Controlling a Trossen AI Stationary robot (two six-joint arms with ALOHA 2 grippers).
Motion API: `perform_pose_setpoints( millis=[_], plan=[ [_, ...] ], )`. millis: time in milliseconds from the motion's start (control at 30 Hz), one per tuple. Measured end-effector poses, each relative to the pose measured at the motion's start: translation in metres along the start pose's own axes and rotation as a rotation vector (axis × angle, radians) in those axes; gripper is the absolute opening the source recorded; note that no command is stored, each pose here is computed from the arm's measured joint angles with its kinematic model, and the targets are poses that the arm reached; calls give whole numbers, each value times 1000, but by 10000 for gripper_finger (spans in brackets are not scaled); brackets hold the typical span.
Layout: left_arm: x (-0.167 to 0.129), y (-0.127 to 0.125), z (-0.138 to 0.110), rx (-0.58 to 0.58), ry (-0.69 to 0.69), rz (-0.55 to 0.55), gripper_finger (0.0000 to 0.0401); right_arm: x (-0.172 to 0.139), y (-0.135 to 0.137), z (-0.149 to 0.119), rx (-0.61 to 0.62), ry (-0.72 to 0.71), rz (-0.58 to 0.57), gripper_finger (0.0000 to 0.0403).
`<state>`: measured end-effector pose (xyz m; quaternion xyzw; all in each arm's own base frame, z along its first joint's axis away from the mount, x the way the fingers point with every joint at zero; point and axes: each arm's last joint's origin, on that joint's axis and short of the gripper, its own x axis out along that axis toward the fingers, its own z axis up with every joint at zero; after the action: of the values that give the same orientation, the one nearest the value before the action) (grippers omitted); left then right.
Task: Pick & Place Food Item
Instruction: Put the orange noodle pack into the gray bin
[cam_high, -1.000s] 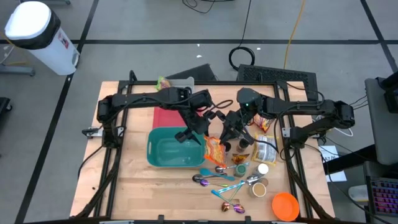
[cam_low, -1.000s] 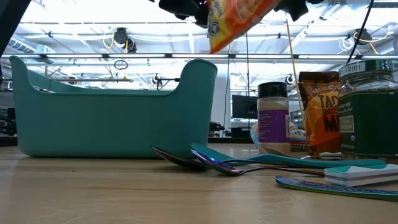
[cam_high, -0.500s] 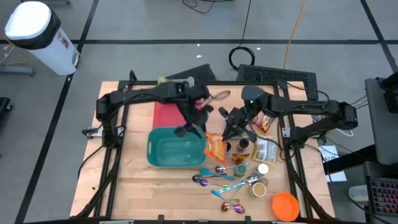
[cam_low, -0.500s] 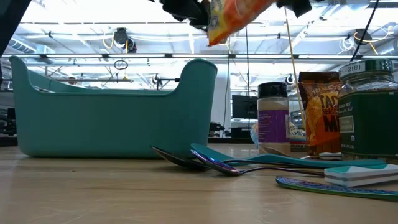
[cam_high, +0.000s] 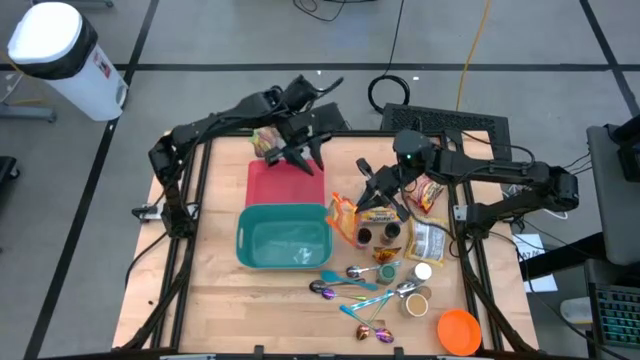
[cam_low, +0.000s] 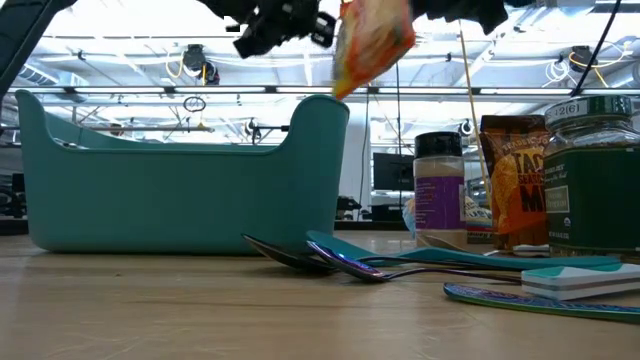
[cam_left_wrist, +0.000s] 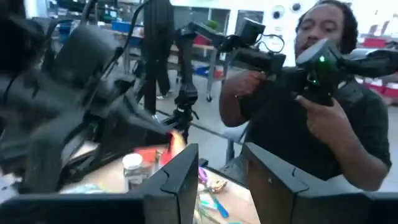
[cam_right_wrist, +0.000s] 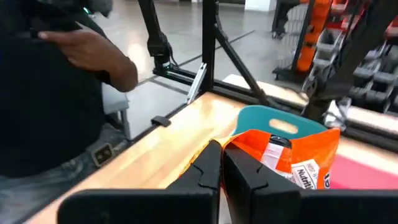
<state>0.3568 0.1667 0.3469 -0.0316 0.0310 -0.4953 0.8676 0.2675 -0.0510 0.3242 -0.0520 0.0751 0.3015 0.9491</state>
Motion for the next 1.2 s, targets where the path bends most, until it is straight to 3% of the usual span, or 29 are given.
perform_pose_setpoints(
  millis=[200, 333, 467, 600, 700, 767, 867, 933, 1000, 1200],
  plan=[
    [37, 6, -5, -39, 249, 226, 136, 0, 0, -10, -64, -1, -4, 0],
    [34, 0, 5, -105, 404, 469, 136, -4, -1, -22, -36, 21, -18, 0],
    [-5, -22, 19, -98, 326, 439, 136, -16, -4, -27, -21, 22, -64, 0],
    [-43, -38, 2, -103, 198, 391, 136, -27, -8, -26, 37, 14, -110, 0],
    [-60, -47, -7, -86, 142, 460, 136, -32, -10, -27, 80, 13, -139, 0],
    [-66, -51, -9, -96, 157, 671, 136, -34, -12, -27, 105, 24, -193, 0],
    [-67, -58, -16, -112, 177, 1122, 136, -37, -17, -29, 134, 43, -287, 0],
    [-64, -65, -26, -71, 159, 1241, 136, -38, -18, -29, 137, 47, -309, 0],
    [-61, -77, -34, -17, 100, 1224, 136, -37, -17, -29, 136, 47, -306, 0],
    [-52, -101, -61, 73, -185, 1018, 136, -37, -18, -25, 100, 19, -307, 0]
  ],
)
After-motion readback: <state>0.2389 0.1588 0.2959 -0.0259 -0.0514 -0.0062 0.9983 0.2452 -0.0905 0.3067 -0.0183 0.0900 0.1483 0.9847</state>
